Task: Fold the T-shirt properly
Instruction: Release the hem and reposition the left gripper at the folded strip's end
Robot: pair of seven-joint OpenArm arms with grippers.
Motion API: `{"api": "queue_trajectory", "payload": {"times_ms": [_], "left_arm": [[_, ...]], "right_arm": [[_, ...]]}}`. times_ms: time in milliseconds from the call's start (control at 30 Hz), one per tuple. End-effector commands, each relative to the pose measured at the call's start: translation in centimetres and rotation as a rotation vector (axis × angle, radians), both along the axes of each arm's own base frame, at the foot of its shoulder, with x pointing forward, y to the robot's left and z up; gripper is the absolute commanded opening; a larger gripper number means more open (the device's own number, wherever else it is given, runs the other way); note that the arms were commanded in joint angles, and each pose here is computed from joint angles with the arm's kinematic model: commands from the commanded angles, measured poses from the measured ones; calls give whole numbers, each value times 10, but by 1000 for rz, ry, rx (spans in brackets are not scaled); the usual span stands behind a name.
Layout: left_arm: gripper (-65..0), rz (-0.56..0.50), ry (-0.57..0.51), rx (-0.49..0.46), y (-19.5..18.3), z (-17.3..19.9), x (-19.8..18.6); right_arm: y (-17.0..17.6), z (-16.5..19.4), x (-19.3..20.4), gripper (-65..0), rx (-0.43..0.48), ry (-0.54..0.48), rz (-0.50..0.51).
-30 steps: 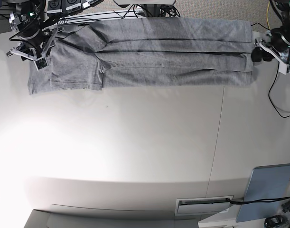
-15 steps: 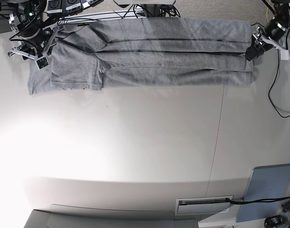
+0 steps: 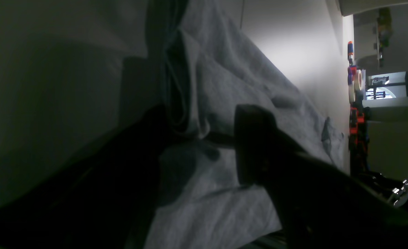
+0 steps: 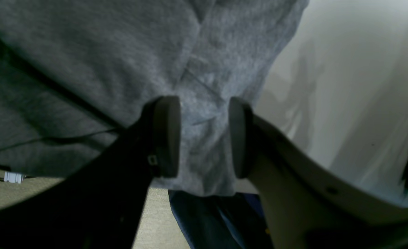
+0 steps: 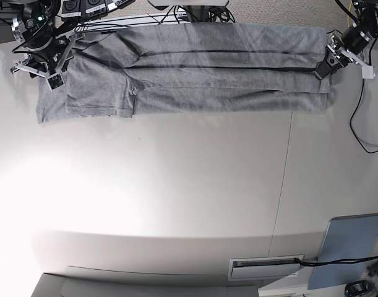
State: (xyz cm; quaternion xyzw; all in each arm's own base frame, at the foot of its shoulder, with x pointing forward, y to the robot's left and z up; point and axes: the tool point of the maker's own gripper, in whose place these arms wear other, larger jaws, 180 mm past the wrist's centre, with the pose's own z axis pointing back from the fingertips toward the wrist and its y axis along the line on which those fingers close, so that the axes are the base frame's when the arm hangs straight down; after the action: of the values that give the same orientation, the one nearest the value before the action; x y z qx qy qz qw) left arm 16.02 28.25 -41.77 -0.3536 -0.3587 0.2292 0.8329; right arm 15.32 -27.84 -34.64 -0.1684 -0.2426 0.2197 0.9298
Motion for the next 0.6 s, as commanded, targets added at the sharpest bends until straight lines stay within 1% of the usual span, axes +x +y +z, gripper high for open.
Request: {"api": "queue_trajectory", "payload": {"times_ms": [0,67,200,267,333,367,467,567], "left_arm": [[-363,-8,0,14,5,4,0],[-377,-22,12,11,3,2,-2],[-446,-38,26,8,0,1,-5],[-510,-39,26,9,0,1,-5],[-611,-38,26,9,1,1,-5],[-650,-32,20,10,2,1,-3],[-650,16,-21,35,11,6,5],[-650,21,-27,84,16,4,10]], "right_arm": [[-1,7,4,-418,-16,-21,16],[-1,7,4,-418,-16,-21,16],[-1,7,4,-418,-16,-21,16],[-1,7,4,-418,-16,-21,16],[-1,7,5,-418,-16,-21,17],[-1,7,4,-418,-16,-21,16],[-1,7,4,-418,-16,-21,16],[-2,7,4,-418,-16,-21,16]]}}
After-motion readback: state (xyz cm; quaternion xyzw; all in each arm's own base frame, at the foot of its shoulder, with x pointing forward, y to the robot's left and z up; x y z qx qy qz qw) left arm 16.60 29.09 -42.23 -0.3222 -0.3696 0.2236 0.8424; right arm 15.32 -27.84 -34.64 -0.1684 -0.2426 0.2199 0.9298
